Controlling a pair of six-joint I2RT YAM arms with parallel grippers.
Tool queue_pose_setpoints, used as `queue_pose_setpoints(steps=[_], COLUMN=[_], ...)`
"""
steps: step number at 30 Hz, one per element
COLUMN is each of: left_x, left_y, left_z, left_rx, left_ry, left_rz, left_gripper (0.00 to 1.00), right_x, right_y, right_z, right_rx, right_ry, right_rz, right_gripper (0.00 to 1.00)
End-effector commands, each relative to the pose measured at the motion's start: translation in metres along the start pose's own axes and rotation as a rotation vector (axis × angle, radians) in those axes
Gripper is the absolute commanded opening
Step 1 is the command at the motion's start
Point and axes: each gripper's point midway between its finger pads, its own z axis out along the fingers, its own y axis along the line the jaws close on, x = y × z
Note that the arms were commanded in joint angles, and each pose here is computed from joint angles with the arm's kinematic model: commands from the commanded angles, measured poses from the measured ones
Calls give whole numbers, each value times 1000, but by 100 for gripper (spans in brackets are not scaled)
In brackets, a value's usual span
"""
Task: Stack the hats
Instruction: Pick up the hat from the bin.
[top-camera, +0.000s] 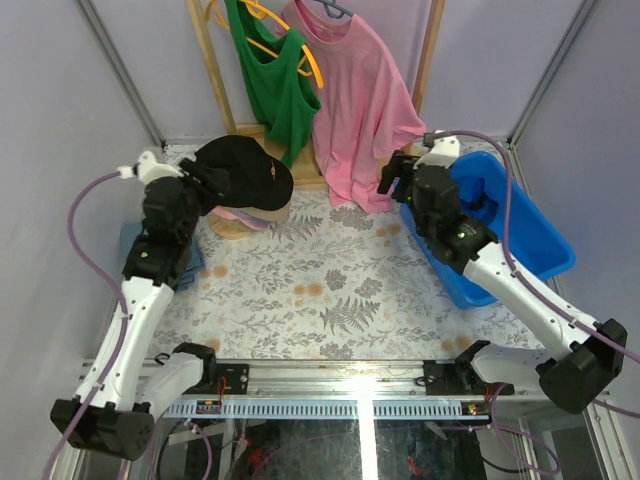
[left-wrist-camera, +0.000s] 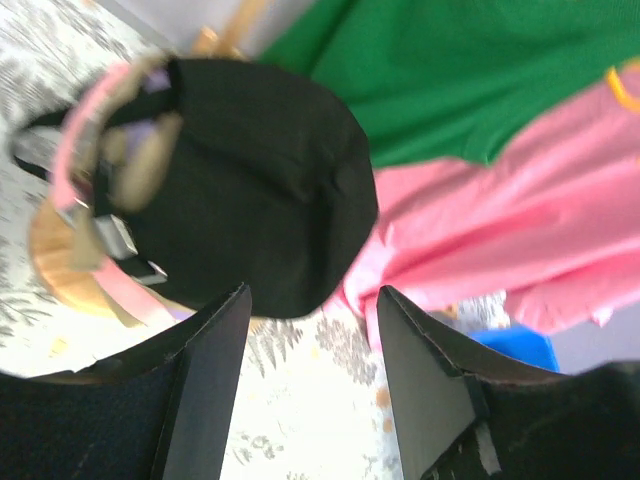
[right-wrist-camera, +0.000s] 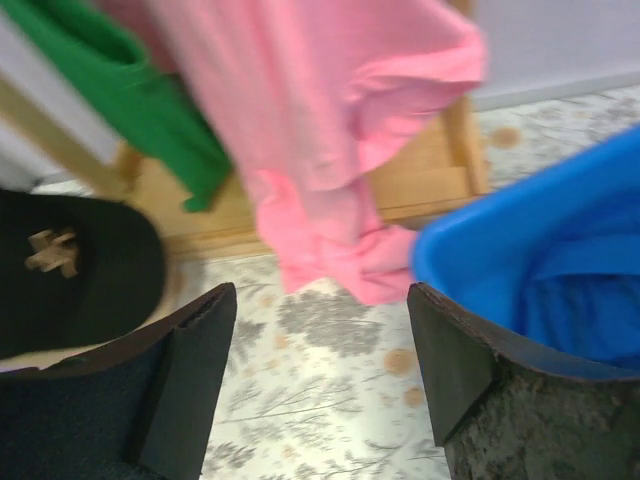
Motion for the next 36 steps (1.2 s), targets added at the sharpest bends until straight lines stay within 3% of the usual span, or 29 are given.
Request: queue_pose_setpoints(steps=[1,6,12,32,36], left_x=[32,79,115,147,146], left_y=[-23,-63,-90,-116,-117], left_z=[6,5,-1,-8,-9], left_rx=[46,124,214,349,356], left_ry=[23,90,152,202,198], left_rz=[9,87,134,183,187], left_gripper=[53,53,53,54,54], right_x=[25,67,95,175,183], right_y=[-72,-122,-160,-214,-218], right_z=[14,40,59,106,114], right_rx=[219,316,404,540,545], right_ry=[103,260,333,561,577], right_rz=[-15,13,39,48,54], right_gripper=[79,83,84,84,79])
